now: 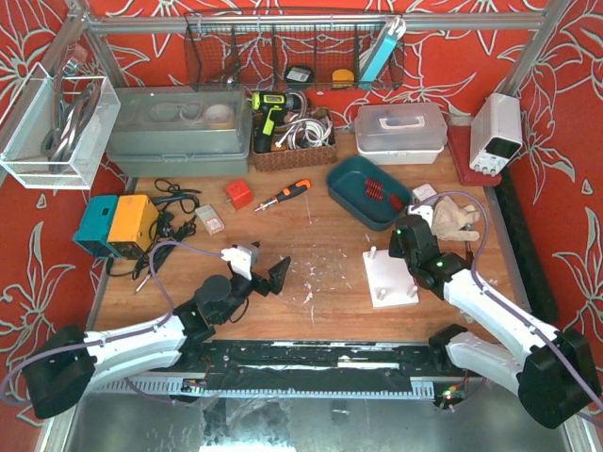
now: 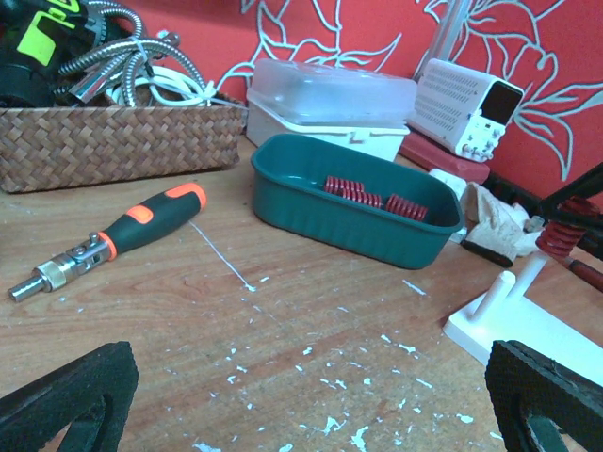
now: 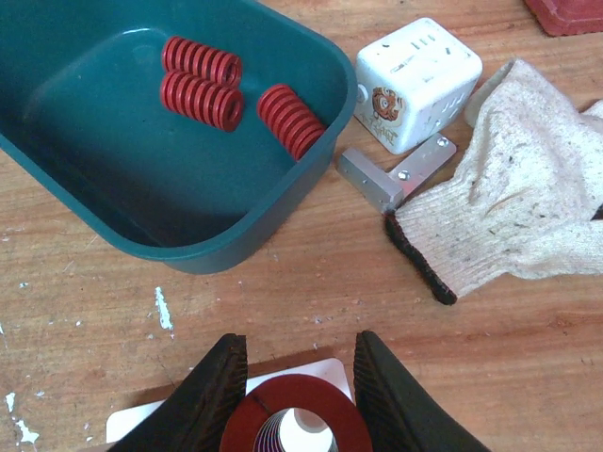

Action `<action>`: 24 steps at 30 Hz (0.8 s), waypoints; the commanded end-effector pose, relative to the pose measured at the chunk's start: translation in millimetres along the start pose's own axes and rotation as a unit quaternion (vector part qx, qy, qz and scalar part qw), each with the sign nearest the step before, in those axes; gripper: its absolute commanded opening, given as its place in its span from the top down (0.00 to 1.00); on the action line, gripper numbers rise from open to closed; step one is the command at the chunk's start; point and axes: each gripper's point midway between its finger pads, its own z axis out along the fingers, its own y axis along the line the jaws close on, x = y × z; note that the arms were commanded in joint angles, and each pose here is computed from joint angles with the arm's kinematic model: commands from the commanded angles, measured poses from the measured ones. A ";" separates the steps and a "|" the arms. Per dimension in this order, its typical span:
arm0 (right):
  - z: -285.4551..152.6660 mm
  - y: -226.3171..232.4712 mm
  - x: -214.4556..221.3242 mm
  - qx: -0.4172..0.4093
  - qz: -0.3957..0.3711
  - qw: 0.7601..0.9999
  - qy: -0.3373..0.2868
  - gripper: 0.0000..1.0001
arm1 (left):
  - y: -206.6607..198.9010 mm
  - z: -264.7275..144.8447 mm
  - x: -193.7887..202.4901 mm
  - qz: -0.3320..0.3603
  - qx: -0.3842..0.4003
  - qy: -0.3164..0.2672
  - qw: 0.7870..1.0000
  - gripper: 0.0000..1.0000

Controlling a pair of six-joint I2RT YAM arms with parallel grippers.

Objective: Install the large spring

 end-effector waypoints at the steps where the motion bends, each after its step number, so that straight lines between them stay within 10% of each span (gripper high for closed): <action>1: 4.5 -1.7 -6.3 0.004 0.010 1.000 -0.021 1.00 | -4.3 0.8 -15.4 -0.010 0.005 -0.020 1.000 0.00; 19: 24.9 -8.1 15.3 0.033 0.013 0.999 0.004 1.00 | -4.4 1.1 -15.7 -0.010 0.005 -0.020 1.000 0.00; 24: 35.3 -1.7 26.5 0.021 0.030 0.999 0.016 0.85 | -4.6 1.3 -15.6 -0.009 0.005 -0.019 1.000 0.00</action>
